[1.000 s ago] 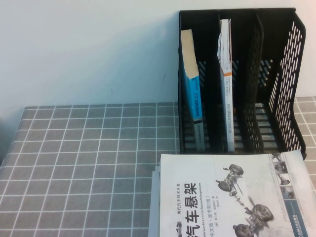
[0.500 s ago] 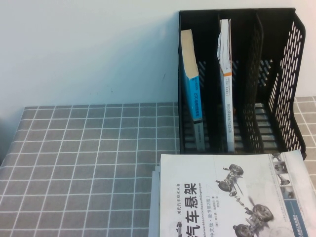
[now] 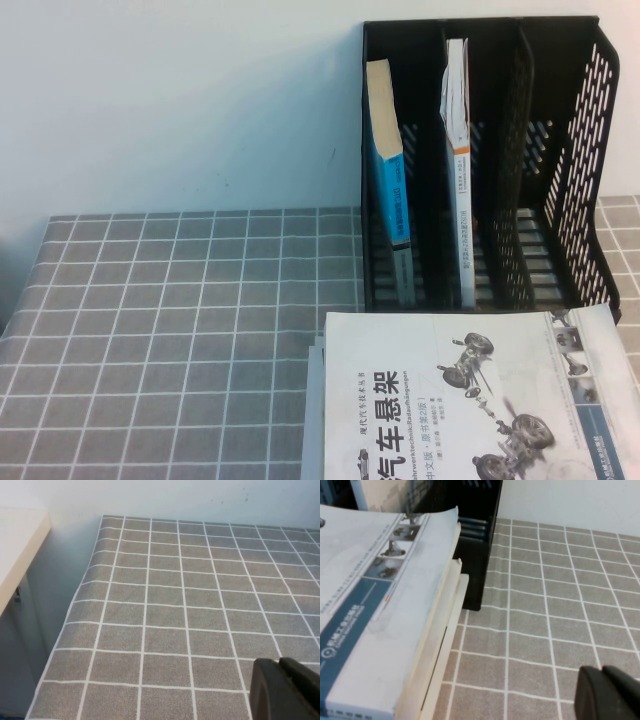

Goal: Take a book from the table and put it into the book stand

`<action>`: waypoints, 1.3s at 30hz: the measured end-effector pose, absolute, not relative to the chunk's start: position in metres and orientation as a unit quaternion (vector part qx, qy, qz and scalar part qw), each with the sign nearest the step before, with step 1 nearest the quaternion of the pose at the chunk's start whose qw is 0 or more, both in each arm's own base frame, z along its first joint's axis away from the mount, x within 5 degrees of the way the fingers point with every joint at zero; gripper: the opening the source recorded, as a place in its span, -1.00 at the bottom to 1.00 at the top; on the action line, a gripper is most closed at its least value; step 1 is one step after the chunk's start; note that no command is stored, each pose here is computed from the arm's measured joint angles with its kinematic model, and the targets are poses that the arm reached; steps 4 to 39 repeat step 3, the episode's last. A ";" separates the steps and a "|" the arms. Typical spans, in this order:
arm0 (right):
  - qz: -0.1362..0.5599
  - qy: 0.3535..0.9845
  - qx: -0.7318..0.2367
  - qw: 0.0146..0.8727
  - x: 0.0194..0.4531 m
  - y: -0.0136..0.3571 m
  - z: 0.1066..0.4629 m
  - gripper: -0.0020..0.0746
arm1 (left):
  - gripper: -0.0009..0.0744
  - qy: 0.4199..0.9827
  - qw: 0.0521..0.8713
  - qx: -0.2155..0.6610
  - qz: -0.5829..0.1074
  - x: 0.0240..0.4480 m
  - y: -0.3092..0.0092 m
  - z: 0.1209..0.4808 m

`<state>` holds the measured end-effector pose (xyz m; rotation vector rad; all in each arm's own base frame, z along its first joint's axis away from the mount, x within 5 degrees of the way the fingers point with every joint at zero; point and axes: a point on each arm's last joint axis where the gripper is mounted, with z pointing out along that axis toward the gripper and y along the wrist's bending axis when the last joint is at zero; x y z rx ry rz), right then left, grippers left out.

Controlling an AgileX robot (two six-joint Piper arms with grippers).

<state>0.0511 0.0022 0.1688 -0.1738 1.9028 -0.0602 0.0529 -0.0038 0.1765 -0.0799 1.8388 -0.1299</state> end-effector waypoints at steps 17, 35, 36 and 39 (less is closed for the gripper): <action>-0.026 0.813 -0.074 0.577 0.051 0.002 0.169 -0.95 | -0.98 0.794 0.604 -0.035 -0.056 0.053 -0.004 0.176; -0.026 0.813 -0.074 0.577 0.051 0.002 0.169 -0.95 | -0.98 0.794 0.604 -0.035 -0.056 0.053 -0.004 0.176; -0.026 0.813 -0.074 0.577 0.051 0.002 0.169 -0.95 | -0.98 0.794 0.604 -0.035 -0.056 0.053 -0.004 0.176; -0.026 0.813 -0.074 0.577 0.051 0.002 0.169 -0.95 | -0.98 0.794 0.604 -0.035 -0.056 0.053 -0.004 0.176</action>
